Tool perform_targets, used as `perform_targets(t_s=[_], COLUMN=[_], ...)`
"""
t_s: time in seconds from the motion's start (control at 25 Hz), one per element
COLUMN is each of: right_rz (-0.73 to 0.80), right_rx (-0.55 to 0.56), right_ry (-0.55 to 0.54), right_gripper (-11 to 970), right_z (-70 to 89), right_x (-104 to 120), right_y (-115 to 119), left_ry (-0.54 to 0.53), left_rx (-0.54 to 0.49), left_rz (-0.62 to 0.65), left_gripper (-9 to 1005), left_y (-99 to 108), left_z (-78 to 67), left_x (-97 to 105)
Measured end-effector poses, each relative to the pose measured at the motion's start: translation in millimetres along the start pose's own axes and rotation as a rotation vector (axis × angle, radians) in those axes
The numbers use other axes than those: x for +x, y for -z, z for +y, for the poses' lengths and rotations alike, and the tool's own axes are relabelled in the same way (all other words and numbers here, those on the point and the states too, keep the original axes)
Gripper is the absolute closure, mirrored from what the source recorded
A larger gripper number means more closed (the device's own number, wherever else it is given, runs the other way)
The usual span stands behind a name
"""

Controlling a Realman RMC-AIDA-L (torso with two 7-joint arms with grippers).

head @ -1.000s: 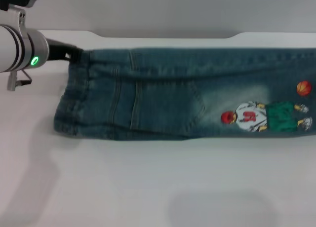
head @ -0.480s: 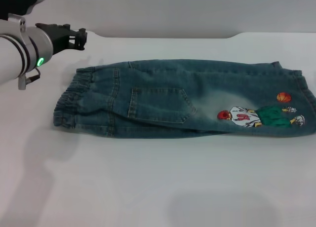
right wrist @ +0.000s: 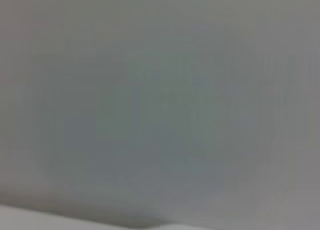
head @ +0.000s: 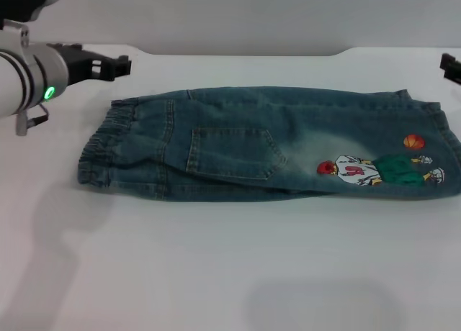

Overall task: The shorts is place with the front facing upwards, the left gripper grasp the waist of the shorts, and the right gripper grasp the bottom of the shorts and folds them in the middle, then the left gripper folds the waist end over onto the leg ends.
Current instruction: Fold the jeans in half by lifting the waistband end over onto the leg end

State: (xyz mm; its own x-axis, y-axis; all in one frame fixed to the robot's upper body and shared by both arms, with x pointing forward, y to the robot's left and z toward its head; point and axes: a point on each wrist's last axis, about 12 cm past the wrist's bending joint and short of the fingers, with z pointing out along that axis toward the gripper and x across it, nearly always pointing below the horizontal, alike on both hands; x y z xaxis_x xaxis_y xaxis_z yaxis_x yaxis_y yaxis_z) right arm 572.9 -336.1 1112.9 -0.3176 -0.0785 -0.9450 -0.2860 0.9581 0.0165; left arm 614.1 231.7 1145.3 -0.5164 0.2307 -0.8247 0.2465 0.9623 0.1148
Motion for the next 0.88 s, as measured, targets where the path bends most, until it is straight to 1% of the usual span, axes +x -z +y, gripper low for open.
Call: perform_targets(t_s=[0.04, 0.08, 0.16, 0.2, 0.24, 0.32, 0.44, 0.64, 0.76, 0.88], right_rz=[0.008, 0.012, 0.028, 0.034, 0.042, 0.058, 0.063, -0.059, -0.097, -0.127], right_rx=[0.024, 0.045, 0.080, 0.102, 0.113, 0.129, 0.122, 0.055, 0.033, 0.011], right_ry=[0.039, 0.078, 0.176, 0.207, 0.224, 0.192, 0.120, 0.152, 0.193, 0.220], right_gripper=[274, 270, 262, 258, 280, 325, 393, 505, 747, 877], right_z=[3.4, 8.2, 22.8, 29.0, 34.6, 40.3, 42.3, 53.3, 57.5, 60.3], right_x=[3, 7, 17, 23, 27, 37, 51, 58, 57, 57], right_y=[-3, -6, -15, -20, -24, -32, -39, -38, -36, -34], left_ry=[0.002, 0.002, -0.001, -0.004, -0.004, 0.003, 0.017, 0.020, 0.015, 0.010], left_rx=[0.000, 0.000, 0.005, 0.011, 0.013, 0.021, 0.036, 0.051, 0.053, 0.057], left_rz=[0.022, 0.022, 0.068, 0.099, 0.108, 0.130, 0.141, 0.142, 0.136, 0.137], left_gripper=[200, 191, 172, 163, 153, 144, 144, 143, 143, 143], left_y=[1, 1, 4, 6, 7, 10, 12, 20, 22, 22], left_z=[0.8, 0.8, 0.0, -1.7, -2.2, -3.3, -5.3, -6.8, -7.8, -9.6], left_x=[1, 1, 2, 1, 1, 0, -1, -6, -8, -8])
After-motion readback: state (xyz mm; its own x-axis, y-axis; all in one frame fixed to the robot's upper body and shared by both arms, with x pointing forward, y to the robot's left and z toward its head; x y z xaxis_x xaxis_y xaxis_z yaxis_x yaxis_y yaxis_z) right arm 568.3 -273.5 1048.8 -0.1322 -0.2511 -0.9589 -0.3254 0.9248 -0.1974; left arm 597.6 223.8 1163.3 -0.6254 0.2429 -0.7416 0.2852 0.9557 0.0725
